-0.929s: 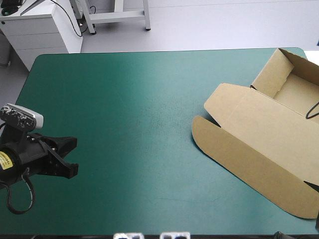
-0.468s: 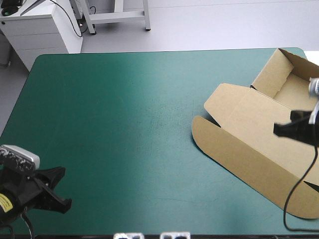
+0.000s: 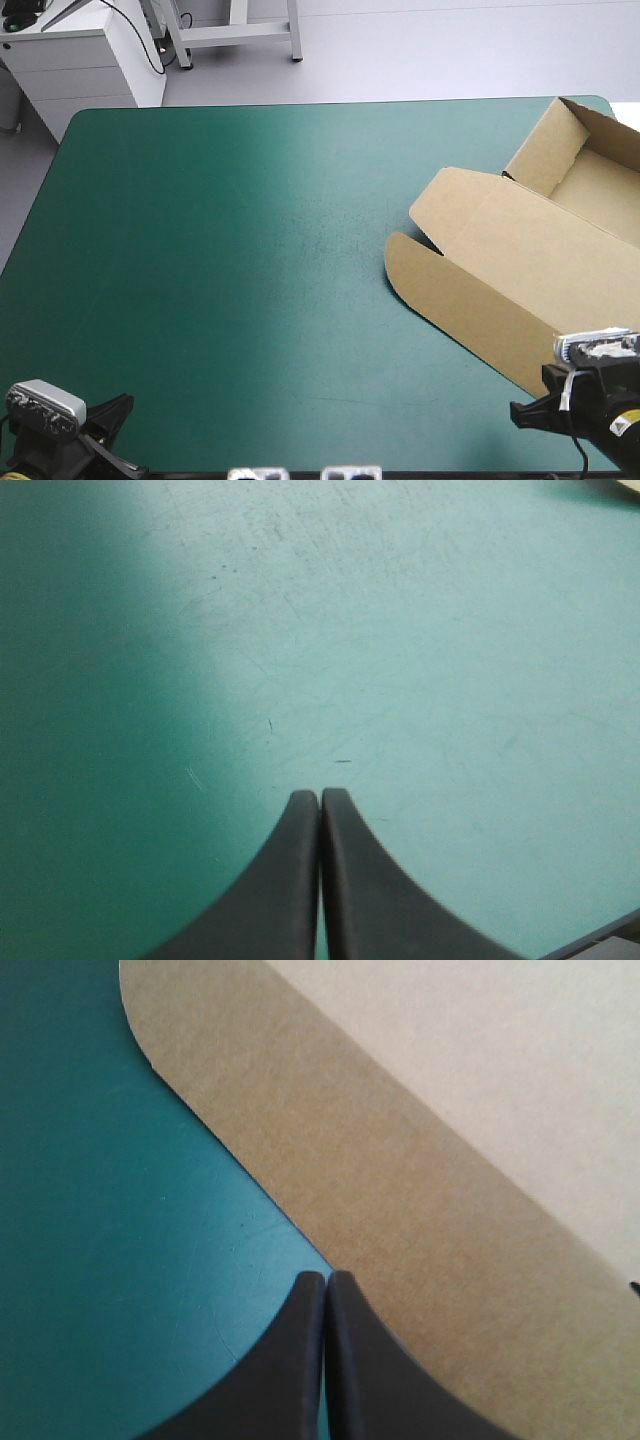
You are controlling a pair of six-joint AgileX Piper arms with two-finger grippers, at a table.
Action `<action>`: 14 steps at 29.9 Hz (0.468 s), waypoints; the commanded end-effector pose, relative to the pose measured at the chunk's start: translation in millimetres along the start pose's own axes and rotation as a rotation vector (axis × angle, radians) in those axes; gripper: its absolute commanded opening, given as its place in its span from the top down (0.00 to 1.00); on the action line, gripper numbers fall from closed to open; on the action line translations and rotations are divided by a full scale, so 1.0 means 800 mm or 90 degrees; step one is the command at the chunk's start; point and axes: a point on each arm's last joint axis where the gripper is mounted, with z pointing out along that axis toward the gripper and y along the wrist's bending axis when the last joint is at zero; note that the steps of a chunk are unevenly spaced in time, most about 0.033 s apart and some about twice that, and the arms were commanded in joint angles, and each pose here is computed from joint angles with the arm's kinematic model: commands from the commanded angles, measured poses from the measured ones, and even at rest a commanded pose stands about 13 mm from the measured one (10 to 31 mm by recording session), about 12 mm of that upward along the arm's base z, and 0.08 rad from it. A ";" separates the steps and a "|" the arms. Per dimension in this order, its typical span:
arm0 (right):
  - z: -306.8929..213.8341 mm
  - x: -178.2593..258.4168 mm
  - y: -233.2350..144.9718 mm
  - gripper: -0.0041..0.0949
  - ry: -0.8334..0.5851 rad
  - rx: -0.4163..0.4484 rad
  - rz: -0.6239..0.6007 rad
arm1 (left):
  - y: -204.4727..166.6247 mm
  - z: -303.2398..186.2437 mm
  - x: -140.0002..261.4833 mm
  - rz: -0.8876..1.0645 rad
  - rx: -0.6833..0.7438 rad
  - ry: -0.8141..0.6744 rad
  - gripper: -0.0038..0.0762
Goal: Fold the box
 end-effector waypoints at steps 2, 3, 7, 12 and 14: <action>0.009 0.017 0.003 0.97 -0.058 -0.007 0.001 | 0.000 0.005 0.005 -0.005 -0.002 -0.045 0.96; 0.011 0.022 0.004 0.97 -0.061 -0.006 0.002 | 0.000 0.007 0.009 -0.005 -0.002 -0.042 0.96; 0.020 0.039 0.004 0.97 -0.064 -0.003 0.003 | 0.000 0.011 0.014 -0.006 -0.002 -0.042 0.96; 0.023 0.049 0.004 0.97 -0.072 -0.001 0.002 | 0.000 0.011 0.014 -0.006 -0.002 -0.042 0.96; 0.023 0.049 0.005 0.97 -0.072 -0.002 0.002 | 0.000 0.011 0.014 -0.006 -0.001 -0.042 0.96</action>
